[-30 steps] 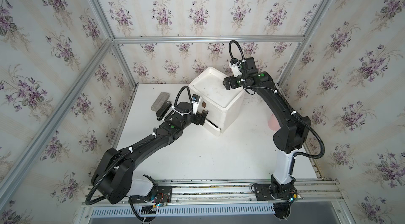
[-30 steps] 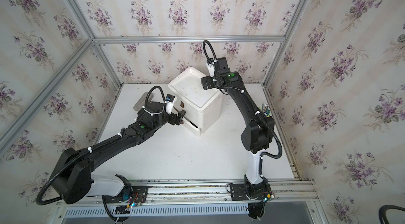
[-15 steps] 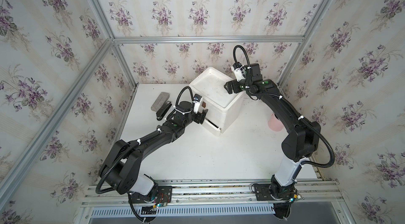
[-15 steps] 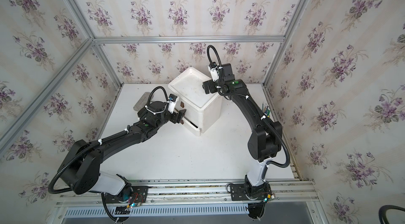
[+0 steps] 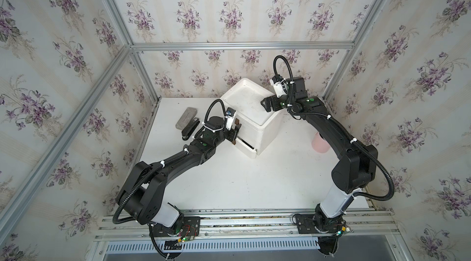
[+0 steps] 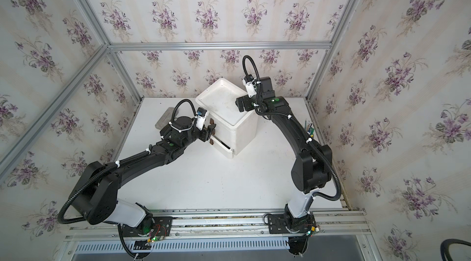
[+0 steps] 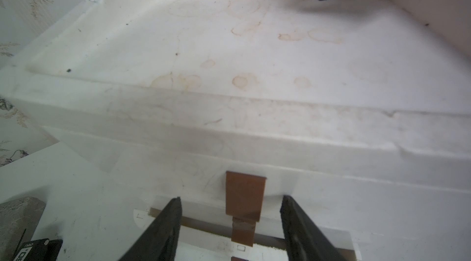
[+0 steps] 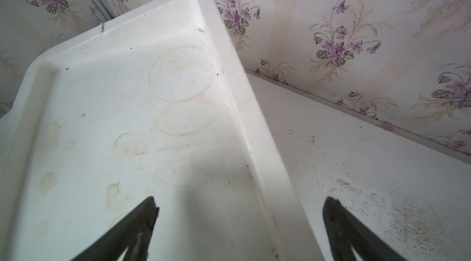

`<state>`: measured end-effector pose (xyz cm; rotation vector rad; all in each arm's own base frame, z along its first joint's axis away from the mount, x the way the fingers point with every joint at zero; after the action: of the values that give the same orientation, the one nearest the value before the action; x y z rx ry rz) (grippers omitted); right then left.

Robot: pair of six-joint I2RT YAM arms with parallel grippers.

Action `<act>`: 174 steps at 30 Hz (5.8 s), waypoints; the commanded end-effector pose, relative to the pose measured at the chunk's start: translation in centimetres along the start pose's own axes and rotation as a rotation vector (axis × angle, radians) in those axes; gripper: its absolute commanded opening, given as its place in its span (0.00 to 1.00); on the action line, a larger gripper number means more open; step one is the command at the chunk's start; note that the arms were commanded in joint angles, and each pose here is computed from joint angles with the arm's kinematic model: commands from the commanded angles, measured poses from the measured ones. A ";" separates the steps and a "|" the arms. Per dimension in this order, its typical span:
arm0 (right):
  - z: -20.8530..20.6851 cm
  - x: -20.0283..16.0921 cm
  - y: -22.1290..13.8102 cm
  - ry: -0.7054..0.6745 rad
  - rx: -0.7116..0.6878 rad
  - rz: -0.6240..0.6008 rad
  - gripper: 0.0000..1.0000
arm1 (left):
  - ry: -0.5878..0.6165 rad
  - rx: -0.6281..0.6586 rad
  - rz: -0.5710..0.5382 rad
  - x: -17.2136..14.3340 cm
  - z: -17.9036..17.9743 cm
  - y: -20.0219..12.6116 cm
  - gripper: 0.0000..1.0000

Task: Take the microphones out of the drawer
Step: Open the drawer in the storage box, then pick up the microphone from the drawer.

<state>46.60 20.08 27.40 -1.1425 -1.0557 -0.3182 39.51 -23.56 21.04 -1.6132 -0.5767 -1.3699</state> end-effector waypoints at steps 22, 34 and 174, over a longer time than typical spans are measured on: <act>0.4 -3.3 1.4 0.059 0.018 0.085 1.00 | 0.013 0.009 -0.022 1.1 0.2 -0.6 0.14; 0.3 -3.3 1.4 0.062 0.015 0.077 1.00 | 0.013 -0.007 0.003 0.2 -0.1 -0.8 0.02; -0.2 -5.2 2.2 0.070 -0.022 0.087 1.00 | -0.566 0.173 0.378 4.6 2.3 -10.8 0.99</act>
<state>47.10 20.58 25.32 -1.0816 -1.0245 -0.4191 33.50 -16.62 29.49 -1.7683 -0.6603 -0.6509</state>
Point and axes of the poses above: each gripper's point midway between its finger pads, its own y axis out along the fingers, its own z axis along the line the jaws close on, x = y × z, the point moved 1 cm from there along -y, back along the fingers, and after that the axes turned 2 degrees about -y, right-handed, at the moved point
